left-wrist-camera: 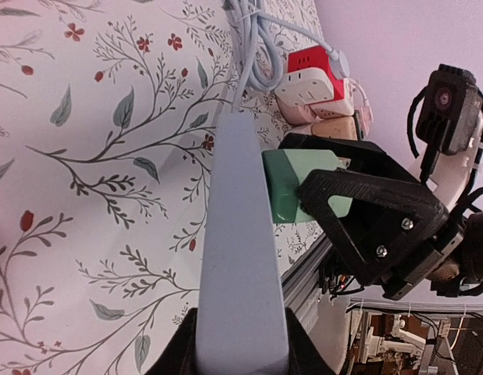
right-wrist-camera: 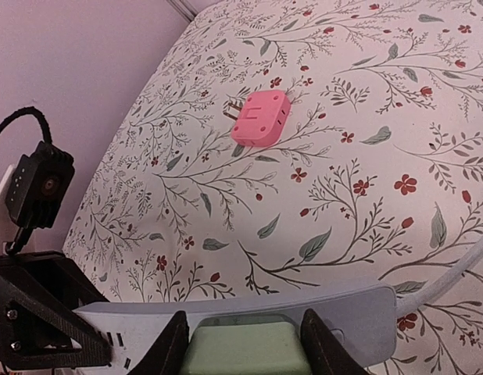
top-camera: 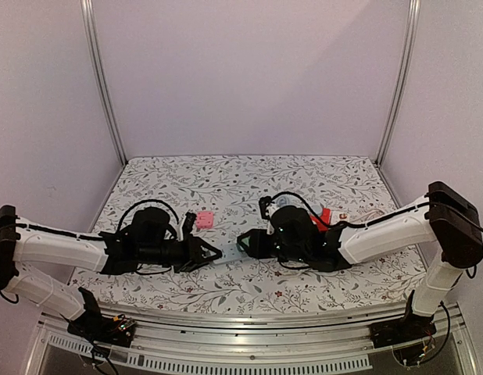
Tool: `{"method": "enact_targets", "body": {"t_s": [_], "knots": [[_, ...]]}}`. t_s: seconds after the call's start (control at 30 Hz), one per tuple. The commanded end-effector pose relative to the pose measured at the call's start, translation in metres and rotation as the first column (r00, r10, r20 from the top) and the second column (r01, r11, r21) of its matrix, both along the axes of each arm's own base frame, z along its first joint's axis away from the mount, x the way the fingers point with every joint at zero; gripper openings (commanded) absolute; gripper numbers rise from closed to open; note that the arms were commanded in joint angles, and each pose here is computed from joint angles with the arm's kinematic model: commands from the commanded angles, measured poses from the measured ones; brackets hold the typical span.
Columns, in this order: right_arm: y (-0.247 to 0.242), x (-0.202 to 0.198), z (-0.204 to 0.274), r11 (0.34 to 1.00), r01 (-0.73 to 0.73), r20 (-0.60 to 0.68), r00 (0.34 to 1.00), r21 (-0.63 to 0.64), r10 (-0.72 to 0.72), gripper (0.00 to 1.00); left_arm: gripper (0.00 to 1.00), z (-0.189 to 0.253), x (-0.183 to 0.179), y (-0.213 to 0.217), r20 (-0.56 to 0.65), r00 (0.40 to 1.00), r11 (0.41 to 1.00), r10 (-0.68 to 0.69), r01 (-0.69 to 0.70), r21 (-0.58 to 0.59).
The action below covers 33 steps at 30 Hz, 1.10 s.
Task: Pull the plug off the socket
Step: Remove the plug from the socket.
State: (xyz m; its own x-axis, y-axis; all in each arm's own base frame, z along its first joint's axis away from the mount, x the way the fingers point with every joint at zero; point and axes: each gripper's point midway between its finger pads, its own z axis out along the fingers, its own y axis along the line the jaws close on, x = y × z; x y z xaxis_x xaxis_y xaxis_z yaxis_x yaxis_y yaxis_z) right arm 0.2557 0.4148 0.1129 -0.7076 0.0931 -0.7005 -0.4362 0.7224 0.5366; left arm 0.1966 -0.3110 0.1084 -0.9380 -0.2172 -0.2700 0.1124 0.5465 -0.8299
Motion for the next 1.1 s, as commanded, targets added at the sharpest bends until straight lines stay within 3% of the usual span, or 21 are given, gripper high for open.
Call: {"method": "enact_targets", "body": {"t_s": [0.0, 0.2, 0.37, 0.57, 0.8, 1.07], "knots": [[-0.009, 0.006, 0.019, 0.994, 0.083, 0.06, 0.995, -0.066, -0.079, 0.0, 0.02, 0.006, -0.003, -0.002, 0.031, 0.999, 0.999, -0.026, 0.025, 0.02], [-0.005, -0.003, 0.022, 0.98, 0.104, 0.117, 0.989, -0.169, -0.085, 0.0, 0.01, -0.003, -0.003, 0.005, 0.034, 0.999, 0.997, -0.022, 0.02, 0.075], [-0.003, -0.005, 0.02, 0.979, 0.096, 0.113, 0.991, -0.18, -0.076, 0.0, 0.0, -0.006, -0.003, 0.006, 0.032, 0.999, 0.996, -0.024, 0.022, 0.085], [-0.005, -0.003, 0.024, 0.989, 0.079, 0.073, 0.995, -0.129, -0.07, 0.0, 0.0, -0.007, -0.006, 0.007, 0.038, 0.998, 0.995, -0.043, 0.039, 0.087], [-0.008, 0.008, 0.026, 0.999, 0.028, -0.007, 1.0, 0.02, -0.028, 0.0, 0.0, -0.003, -0.011, 0.008, 0.063, 0.995, 0.993, -0.081, 0.076, 0.09], [-0.006, 0.009, 0.02, 1.0, 0.023, -0.024, 0.999, 0.018, -0.022, 0.0, 0.0, -0.002, -0.012, 0.01, 0.069, 0.994, 0.992, -0.083, 0.076, 0.098]]}}
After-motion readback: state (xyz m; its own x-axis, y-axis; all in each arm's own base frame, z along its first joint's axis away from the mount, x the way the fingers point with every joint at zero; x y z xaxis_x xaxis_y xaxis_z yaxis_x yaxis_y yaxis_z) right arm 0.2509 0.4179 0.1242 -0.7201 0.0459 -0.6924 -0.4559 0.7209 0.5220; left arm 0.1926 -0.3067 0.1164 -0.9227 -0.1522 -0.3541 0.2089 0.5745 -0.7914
